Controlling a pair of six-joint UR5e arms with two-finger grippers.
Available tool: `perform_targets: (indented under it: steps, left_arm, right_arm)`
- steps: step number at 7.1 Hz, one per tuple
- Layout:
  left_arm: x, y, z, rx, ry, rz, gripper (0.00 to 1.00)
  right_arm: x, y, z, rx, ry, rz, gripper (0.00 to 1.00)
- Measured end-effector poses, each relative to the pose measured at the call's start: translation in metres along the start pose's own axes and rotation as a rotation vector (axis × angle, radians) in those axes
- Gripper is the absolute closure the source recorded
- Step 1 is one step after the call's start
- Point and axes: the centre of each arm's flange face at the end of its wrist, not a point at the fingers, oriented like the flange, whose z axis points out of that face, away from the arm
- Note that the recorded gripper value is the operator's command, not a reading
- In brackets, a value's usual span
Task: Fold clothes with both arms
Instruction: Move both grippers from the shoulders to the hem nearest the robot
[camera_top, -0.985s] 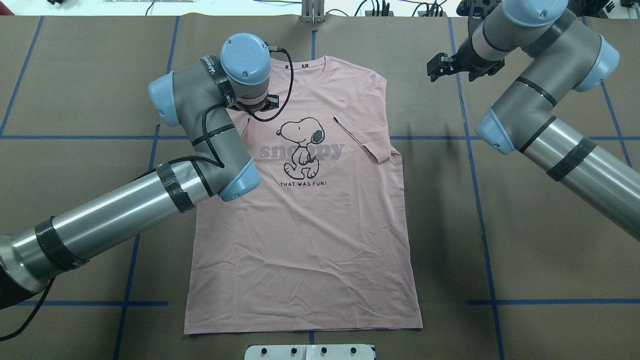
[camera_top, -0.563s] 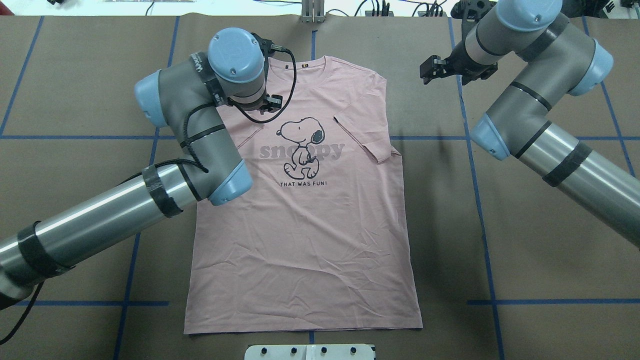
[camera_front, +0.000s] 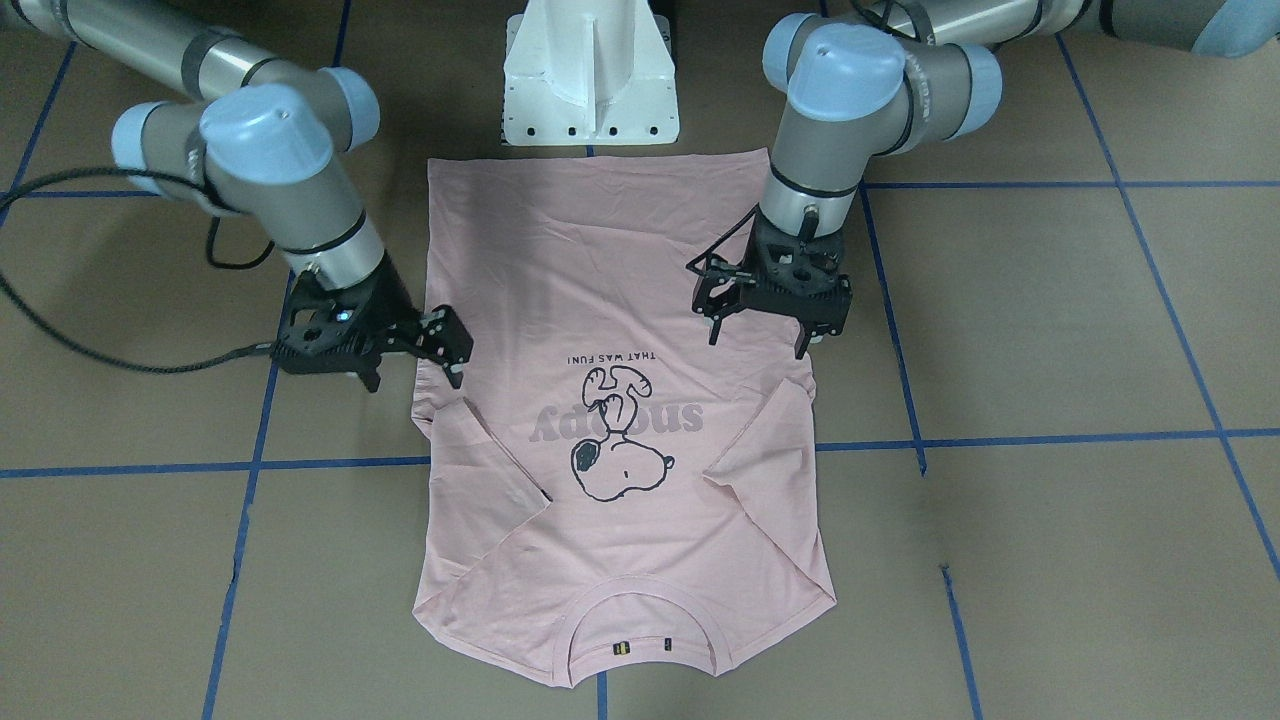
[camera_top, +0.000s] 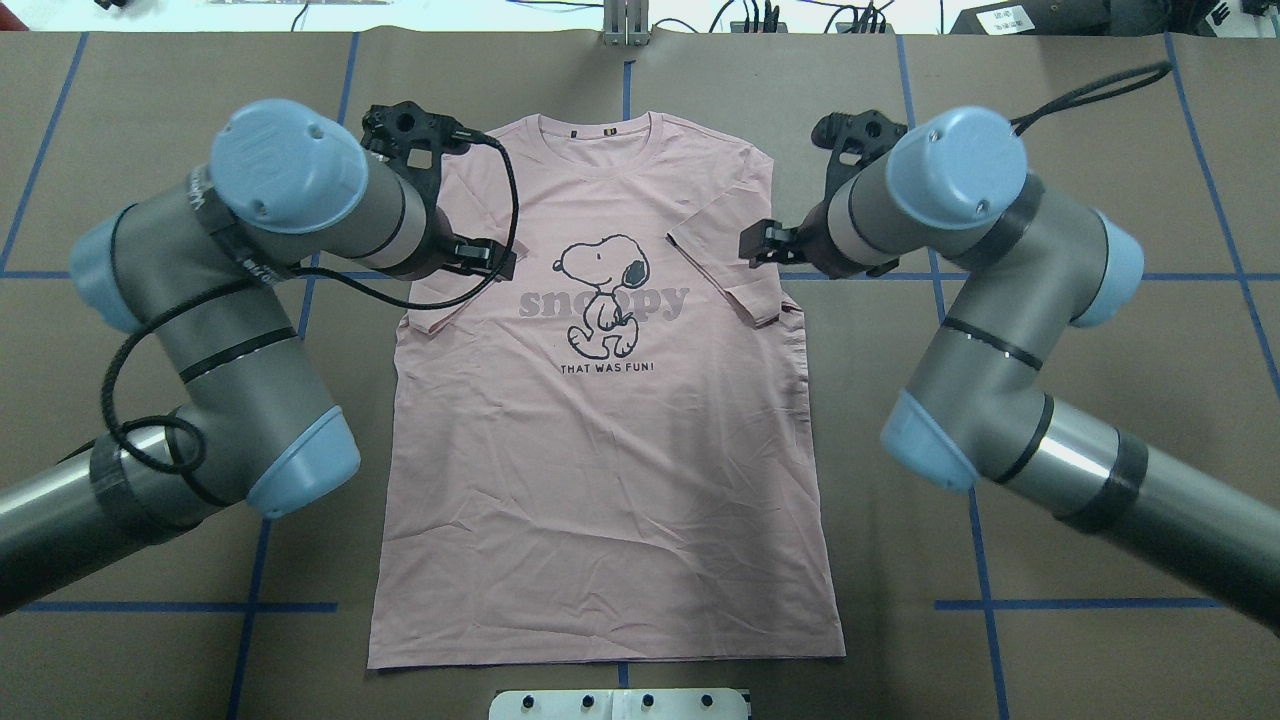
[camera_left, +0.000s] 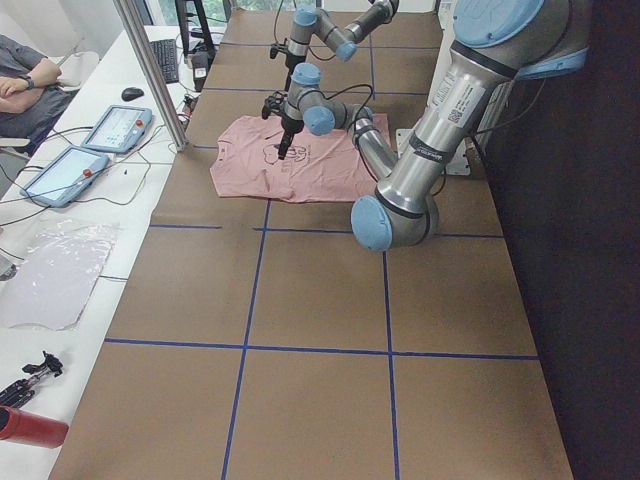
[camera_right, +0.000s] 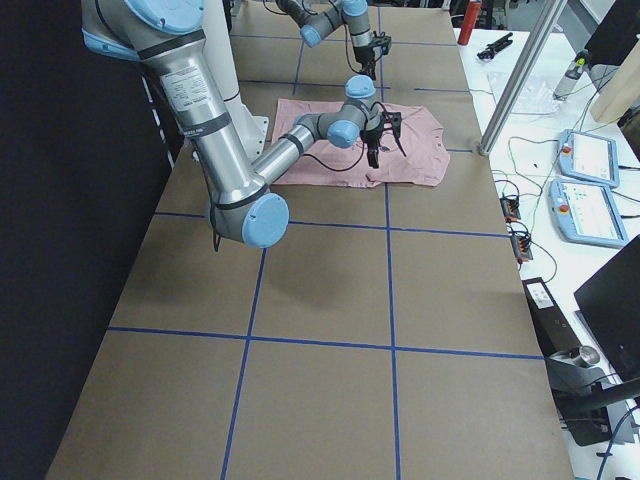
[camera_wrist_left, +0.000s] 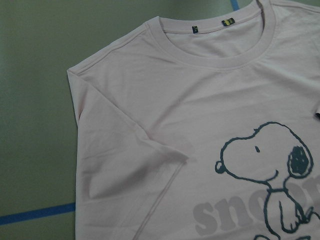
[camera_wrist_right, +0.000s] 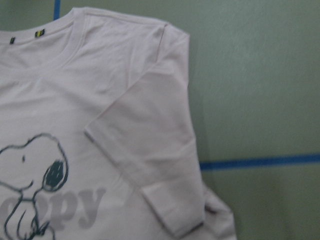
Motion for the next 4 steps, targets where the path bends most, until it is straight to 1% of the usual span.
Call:
perform_targets:
  steps: [1, 2, 3, 4]
  left_arm:
    - [-0.001, 0.032, -0.009, -0.023, 0.028, -0.041, 0.0]
    - [0.0, 0.067, -0.017, -0.052, 0.051, -0.092, 0.03]
    - [0.002, 0.099, -0.023, -0.086, 0.066, -0.153, 0.2]
    - [0.008, 0.131, -0.023, -0.113, 0.071, -0.229, 0.33]
  right_arm:
    - [-0.013, 0.066, -0.015, 0.009, 0.008, 0.034, 0.01]
    - [-0.012, 0.127, -0.029, 0.008, 0.009, 0.071, 0.05]
    - [-0.001, 0.176, -0.042, 0.002, 0.009, 0.106, 0.14]
    - [0.014, 0.211, -0.051, -0.011, 0.017, 0.135, 0.22]
